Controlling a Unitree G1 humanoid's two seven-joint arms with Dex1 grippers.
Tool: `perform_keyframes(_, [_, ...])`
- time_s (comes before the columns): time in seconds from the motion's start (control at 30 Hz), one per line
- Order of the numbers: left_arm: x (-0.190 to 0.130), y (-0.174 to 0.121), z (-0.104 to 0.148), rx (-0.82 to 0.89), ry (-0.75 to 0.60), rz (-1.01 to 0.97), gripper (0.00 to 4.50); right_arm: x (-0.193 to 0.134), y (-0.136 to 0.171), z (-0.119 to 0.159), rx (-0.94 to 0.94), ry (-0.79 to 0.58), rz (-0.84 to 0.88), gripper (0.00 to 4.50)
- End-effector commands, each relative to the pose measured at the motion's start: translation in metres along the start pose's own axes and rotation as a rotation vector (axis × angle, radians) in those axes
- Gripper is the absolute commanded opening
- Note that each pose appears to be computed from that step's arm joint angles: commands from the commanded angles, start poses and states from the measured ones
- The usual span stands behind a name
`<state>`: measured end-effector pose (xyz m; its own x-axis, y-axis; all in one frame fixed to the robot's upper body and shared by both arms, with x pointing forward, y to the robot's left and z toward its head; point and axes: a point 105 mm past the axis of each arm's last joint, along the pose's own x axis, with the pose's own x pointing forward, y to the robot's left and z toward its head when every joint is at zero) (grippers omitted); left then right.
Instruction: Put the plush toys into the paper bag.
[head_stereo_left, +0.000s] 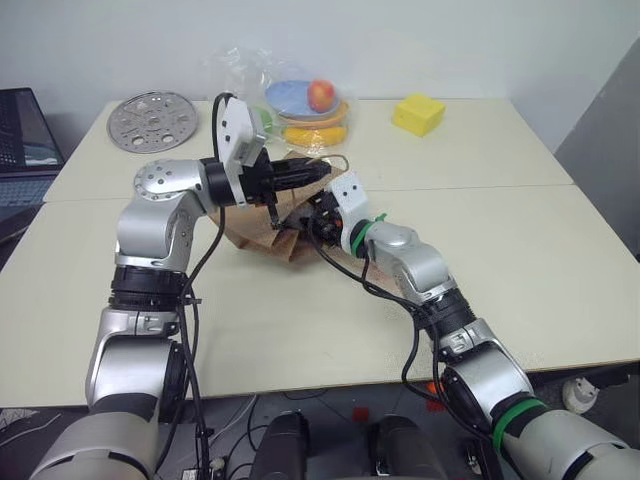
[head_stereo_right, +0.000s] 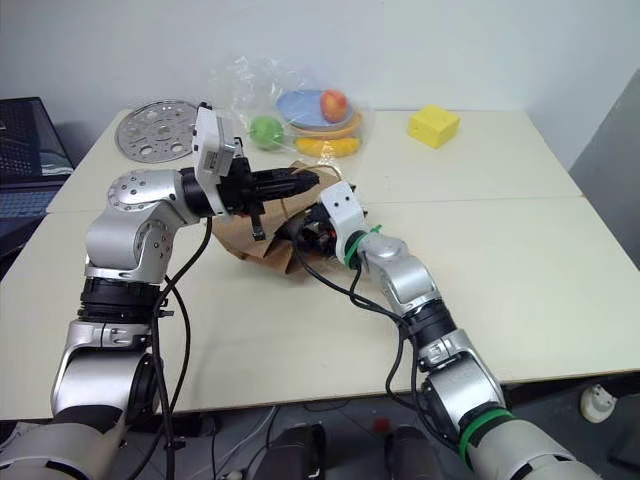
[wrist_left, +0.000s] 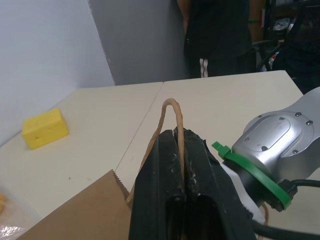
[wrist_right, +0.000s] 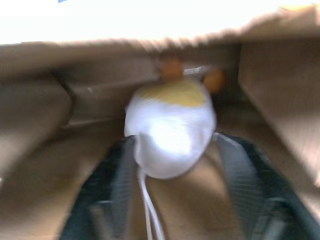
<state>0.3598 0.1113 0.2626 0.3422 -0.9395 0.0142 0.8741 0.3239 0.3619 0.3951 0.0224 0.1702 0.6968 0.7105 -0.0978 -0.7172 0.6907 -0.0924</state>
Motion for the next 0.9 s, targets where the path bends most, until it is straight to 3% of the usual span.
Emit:
perform_keyframes(0.03, [-0.003, 0.007, 0.012, 0.054, -0.02, 0.021, 0.0, -0.022, -0.003, 0.03, -0.019, -0.122, -0.003, 4.17])
perform_keyframes(0.07, [-0.003, 0.007, 0.012, 0.055, -0.017, 0.022, 0.0, -0.032, -0.004, 0.035, -0.02, -0.155, -0.019, 4.46])
perform_keyframes(0.23, [-0.008, 0.011, 0.009, 0.059, -0.007, 0.034, 0.0, -0.091, -0.016, 0.033, -0.014, -0.181, -0.121, 4.46])
perform_keyframes(0.43, [-0.01, 0.01, 0.006, 0.054, 0.0, 0.032, 0.0, -0.15, -0.048, -0.027, 0.021, 0.032, -0.397, 4.46])
perform_keyframes(0.67, [-0.007, 0.013, 0.006, 0.055, 0.005, 0.023, 0.0, -0.147, -0.042, -0.072, 0.073, 0.166, -0.407, 4.46])
perform_keyframes(0.9, [-0.007, 0.013, 0.006, 0.067, 0.013, 0.023, 0.0, -0.135, -0.045, -0.074, 0.104, 0.139, -0.394, 4.46])
